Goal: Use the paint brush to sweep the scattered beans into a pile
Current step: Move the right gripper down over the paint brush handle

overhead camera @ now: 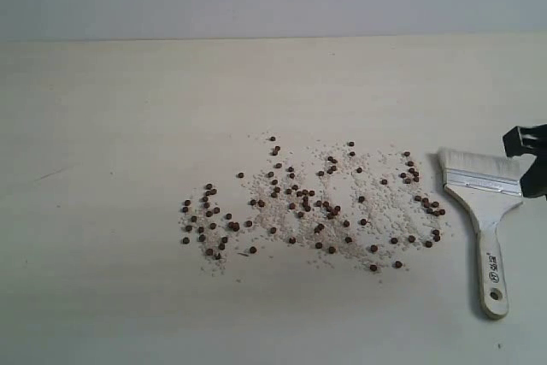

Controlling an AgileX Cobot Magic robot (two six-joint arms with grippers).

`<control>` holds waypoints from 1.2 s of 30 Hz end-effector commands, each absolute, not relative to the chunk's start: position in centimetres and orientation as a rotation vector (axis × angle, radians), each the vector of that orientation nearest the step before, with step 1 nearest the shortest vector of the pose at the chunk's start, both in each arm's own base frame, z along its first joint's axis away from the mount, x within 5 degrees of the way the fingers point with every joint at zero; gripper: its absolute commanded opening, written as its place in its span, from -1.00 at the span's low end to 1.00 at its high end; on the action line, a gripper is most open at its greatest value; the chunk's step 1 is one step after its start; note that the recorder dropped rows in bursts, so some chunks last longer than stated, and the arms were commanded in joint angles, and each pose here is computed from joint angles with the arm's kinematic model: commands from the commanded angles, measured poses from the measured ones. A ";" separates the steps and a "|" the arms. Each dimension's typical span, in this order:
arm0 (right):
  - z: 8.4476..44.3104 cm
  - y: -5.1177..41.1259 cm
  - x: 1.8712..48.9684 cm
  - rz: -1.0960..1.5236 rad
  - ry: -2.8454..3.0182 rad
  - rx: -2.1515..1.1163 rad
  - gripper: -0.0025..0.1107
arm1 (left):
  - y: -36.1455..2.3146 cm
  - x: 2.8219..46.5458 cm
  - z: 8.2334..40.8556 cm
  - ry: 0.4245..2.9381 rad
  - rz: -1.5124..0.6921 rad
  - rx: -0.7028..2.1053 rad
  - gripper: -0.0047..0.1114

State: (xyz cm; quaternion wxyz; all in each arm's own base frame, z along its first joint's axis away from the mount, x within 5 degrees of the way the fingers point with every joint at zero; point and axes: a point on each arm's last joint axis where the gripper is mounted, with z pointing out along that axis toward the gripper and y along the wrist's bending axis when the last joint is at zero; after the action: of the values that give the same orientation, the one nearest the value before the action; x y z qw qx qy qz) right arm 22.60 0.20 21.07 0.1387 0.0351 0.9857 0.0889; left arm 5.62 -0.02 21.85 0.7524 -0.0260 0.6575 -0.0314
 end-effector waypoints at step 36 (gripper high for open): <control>20.4 0.7 24.1 0.372 2.746 0.134 -0.28 | 0.0 5.7 21.7 1.442 -0.072 -0.063 -0.92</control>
State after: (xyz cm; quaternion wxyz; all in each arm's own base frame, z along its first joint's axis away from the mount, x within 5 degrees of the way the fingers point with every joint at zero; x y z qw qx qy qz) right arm 24.04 0.87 20.48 0.1772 0.0488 0.9737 0.1343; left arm 5.62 -0.02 21.85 0.7524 -0.0260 0.6575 -0.0314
